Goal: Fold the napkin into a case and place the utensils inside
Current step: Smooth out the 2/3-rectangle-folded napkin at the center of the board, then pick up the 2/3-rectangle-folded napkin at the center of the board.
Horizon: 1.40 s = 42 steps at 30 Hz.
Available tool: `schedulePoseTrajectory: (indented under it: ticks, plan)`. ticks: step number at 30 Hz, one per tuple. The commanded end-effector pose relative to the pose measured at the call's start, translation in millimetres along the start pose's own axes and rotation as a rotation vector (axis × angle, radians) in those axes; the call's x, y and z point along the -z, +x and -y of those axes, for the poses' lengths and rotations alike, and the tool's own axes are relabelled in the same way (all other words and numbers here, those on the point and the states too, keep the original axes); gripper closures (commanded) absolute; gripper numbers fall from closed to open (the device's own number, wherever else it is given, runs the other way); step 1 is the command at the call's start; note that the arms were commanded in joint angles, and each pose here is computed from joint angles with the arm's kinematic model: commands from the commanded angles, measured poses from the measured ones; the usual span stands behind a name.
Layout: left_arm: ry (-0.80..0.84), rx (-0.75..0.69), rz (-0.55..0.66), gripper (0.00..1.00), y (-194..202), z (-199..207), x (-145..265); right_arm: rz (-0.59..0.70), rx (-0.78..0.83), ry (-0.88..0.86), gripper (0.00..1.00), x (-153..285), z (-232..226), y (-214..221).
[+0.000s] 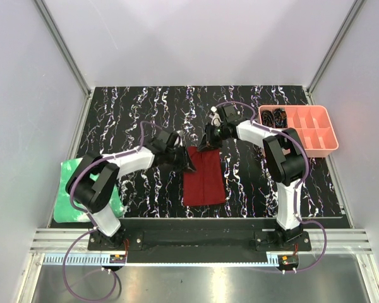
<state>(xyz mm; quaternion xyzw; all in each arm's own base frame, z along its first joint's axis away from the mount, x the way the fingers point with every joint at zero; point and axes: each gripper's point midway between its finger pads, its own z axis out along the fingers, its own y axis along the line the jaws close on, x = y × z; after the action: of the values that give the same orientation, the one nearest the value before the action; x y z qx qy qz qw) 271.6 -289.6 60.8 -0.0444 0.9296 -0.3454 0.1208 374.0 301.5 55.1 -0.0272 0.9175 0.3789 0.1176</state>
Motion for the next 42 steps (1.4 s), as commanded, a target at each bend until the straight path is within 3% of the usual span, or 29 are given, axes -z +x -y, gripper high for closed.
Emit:
schedulePoseTrajectory:
  ticks: [1, 7, 9, 10, 12, 13, 15, 18, 21, 28, 37, 42]
  plan:
    - [-0.021, -0.018, -0.034, 0.75, 21, -15, -13, 0.018, 0.049, 0.044, 0.78, -7, 16, -13]
    - [-0.035, -0.098, 0.002, 0.70, 34, -5, -4, 0.032, 0.055, 0.035, 0.72, 8, 3, -16]
    - [-0.022, -0.148, 0.008, 0.61, 41, 7, 1, 0.075, 0.057, 0.049, 0.66, 28, -9, -19]
    - [-0.034, -0.169, 0.016, 0.57, 43, 9, 2, 0.076, 0.039, 0.075, 0.54, 34, -4, -11]
    - [-0.033, -0.251, 0.021, 0.43, 52, 26, 5, 0.122, 0.010, 0.133, 0.42, 57, 0, -2]
    - [-0.052, -0.278, 0.043, 0.40, 52, 28, 4, 0.137, -0.006, 0.152, 0.29, 66, 3, 1]
    - [-0.090, -0.343, 0.050, 0.27, 64, 36, -2, 0.167, -0.094, 0.204, 0.20, 88, 20, 13]
    - [-0.170, -0.393, 0.052, 0.24, 75, 45, -10, 0.218, -0.199, 0.268, 0.10, 118, 45, 30]
    - [-0.251, -0.428, 0.069, 0.24, 83, 59, -21, 0.295, -0.266, 0.348, 0.03, 146, 71, 46]
    - [-0.426, -0.525, 0.111, 0.30, 96, 87, -46, 0.441, -0.399, 0.473, 0.00, 192, 107, 77]
    - [-0.598, -0.544, 0.068, 0.37, 116, 68, -74, 0.441, -0.393, 0.494, 0.00, 198, 119, 102]
    - [-0.652, -0.539, 0.032, 0.47, 124, 51, -81, 0.394, -0.376, 0.483, 0.00, 189, 123, 114]
